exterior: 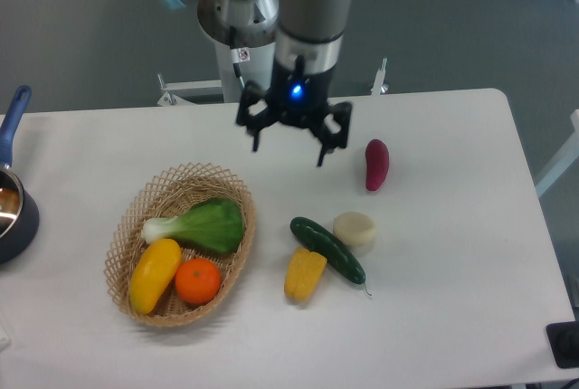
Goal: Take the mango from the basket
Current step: 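Move the open gripper over the wicker basket above the yellow pepper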
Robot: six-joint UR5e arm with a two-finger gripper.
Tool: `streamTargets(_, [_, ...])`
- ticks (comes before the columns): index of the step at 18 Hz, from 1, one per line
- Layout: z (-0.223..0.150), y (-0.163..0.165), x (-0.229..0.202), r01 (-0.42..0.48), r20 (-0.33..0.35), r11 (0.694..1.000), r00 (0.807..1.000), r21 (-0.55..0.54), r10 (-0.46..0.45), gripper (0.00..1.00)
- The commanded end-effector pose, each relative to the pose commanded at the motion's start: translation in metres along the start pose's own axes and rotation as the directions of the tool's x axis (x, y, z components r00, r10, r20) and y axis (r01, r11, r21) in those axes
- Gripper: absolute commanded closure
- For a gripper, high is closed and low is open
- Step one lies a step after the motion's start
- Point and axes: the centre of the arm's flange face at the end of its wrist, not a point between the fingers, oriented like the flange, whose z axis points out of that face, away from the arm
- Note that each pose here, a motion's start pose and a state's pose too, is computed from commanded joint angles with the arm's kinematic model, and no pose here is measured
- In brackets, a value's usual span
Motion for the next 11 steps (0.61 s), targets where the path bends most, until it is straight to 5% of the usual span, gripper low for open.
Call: streamTargets(11, [0.105,-0.042,0.093,-0.193,-0.036,0.978,0.981,-0.078,0.191,0.0])
